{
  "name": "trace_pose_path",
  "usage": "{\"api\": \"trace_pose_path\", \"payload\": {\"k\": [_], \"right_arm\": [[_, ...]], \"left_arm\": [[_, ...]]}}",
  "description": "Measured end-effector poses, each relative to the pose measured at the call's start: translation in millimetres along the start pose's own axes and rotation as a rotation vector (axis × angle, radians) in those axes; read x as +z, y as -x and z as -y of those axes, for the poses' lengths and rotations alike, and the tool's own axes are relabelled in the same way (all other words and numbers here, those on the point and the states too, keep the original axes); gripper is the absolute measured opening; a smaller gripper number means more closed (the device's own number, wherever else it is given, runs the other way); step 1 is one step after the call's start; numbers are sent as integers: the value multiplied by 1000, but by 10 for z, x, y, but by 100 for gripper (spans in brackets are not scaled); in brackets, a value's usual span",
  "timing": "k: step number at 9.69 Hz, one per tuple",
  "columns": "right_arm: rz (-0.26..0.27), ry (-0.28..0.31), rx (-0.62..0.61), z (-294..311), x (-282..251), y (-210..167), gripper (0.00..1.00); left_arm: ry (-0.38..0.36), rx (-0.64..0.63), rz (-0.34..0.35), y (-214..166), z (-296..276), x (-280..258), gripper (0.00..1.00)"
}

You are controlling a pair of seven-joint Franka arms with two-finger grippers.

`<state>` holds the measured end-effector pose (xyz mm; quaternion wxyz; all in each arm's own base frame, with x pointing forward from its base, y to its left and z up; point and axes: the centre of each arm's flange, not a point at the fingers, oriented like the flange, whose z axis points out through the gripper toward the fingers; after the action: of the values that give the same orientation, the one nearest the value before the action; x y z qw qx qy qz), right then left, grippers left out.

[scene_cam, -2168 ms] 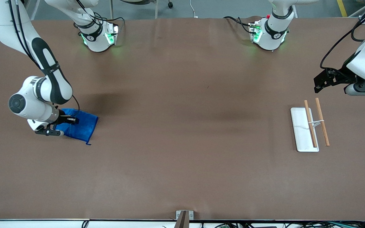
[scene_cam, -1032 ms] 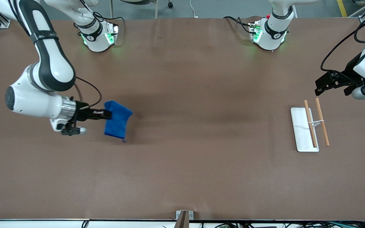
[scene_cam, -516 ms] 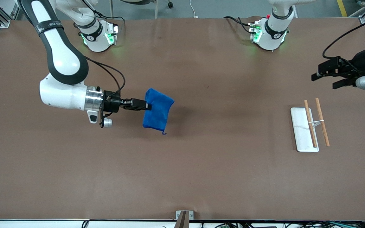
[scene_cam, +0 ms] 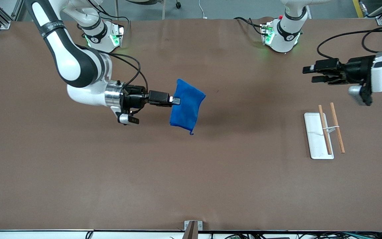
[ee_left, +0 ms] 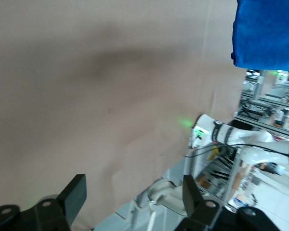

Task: Right arm passes towel to left arm to hang
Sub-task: 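Carry the towel inward with the right gripper while the left gripper approaches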

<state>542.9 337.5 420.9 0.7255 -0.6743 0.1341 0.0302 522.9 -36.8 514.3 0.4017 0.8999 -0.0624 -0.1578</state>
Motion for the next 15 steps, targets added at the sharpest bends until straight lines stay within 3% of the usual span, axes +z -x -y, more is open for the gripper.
{"api": "trace_pose_path", "payload": {"k": [2,3,6,8,13,15], "right_arm": [[-21,-94,12,-58,183,113,14],[-23,-125,18,-116,287,179,14],[-36,-189,27,-264,514,330,14],[-32,-210,34,-373,578,350,14],[-28,-224,38,-417,616,363,14],[-28,-225,38,-416,616,363,14]], "left_arm": [[181,-17,23,-48,77,312,100],[247,-17,34,-73,118,455,100],[317,-22,127,-104,3,1014,100],[367,-23,143,-161,-120,1303,100],[496,-80,15,-501,-405,1934,100],[514,-110,-40,-596,-538,2151,97]]}}
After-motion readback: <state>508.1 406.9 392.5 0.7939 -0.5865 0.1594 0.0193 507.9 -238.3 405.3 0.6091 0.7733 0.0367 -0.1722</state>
